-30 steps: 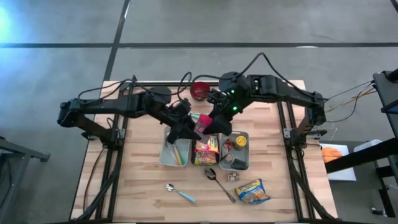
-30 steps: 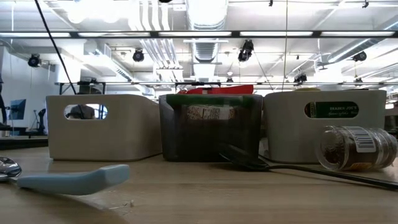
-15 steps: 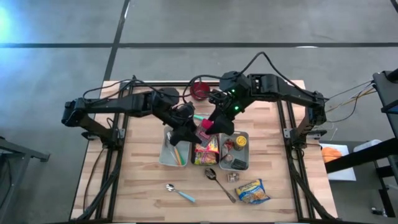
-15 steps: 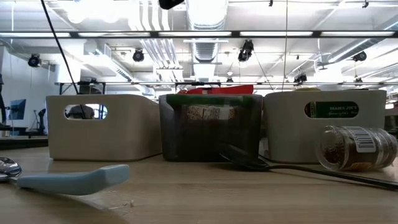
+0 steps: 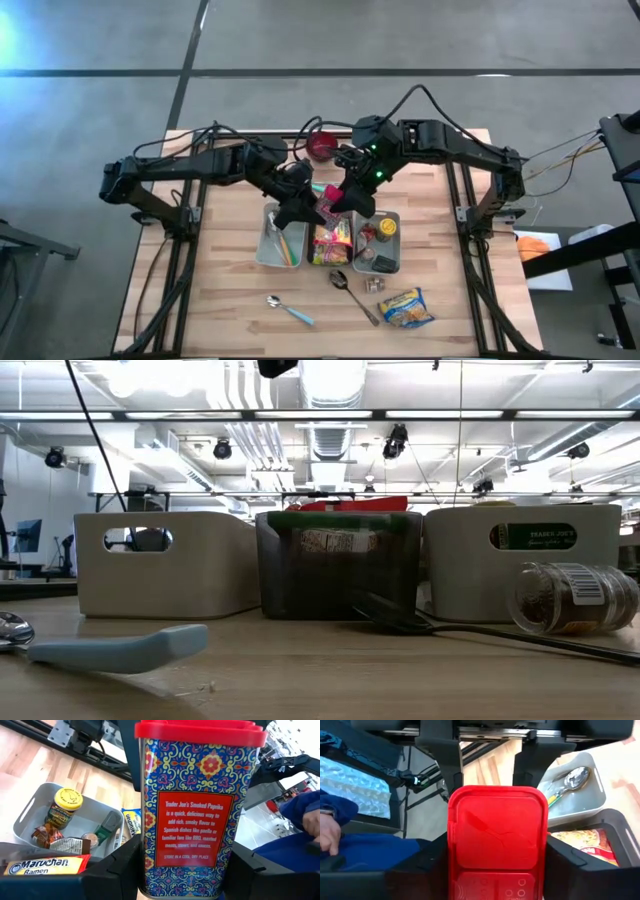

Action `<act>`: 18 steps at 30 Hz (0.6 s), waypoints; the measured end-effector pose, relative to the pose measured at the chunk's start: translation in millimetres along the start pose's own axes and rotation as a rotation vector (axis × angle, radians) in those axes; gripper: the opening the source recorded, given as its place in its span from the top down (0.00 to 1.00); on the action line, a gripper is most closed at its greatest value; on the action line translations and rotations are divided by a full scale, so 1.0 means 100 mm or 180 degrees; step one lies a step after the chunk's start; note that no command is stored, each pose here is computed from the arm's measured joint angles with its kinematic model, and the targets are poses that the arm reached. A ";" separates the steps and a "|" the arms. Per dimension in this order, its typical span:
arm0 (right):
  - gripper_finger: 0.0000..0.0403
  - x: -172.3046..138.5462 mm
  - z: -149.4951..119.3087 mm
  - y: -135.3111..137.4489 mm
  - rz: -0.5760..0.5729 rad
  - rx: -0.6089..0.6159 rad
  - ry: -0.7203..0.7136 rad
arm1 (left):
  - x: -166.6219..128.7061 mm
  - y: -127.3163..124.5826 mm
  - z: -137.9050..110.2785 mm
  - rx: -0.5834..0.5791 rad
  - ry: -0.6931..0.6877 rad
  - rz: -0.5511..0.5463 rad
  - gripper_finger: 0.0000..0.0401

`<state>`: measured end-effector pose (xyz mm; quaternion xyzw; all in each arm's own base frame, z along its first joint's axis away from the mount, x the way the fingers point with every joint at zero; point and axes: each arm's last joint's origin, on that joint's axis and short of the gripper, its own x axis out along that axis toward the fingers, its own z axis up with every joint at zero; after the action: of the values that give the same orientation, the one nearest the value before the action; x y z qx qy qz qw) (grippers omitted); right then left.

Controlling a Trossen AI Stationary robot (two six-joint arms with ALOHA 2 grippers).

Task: Pick & Place Food Item
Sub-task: Put the red seasoning can into the right gray bin

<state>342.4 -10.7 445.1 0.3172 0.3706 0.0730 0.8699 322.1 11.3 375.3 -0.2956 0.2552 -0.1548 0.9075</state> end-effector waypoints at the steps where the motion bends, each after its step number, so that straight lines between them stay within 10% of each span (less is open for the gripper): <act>1: 0.48 0.00 0.00 0.00 0.0001 0.0000 -0.0004 | 0.00 0.01 0.00 -0.0006 -0.0004 0.0009 0.51; 5: 0.48 0.00 0.00 0.00 0.0004 -0.0011 -0.0011 | -0.01 0.02 0.01 -0.0016 -0.0033 0.0053 0.50; 12: 0.48 0.00 0.01 0.00 -0.0007 -0.0037 -0.0037 | -0.02 0.02 0.03 -0.0004 -0.0090 0.0084 0.05; 18: 0.48 -0.01 -0.05 -0.03 -0.0167 -0.0011 0.0115 | -0.14 -0.01 0.00 -0.0084 -0.0034 0.0155 0.16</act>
<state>338.3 -11.3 441.0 0.3045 0.3943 0.0565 0.8652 310.5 16.5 380.8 -0.3021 0.2595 -0.1277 0.9083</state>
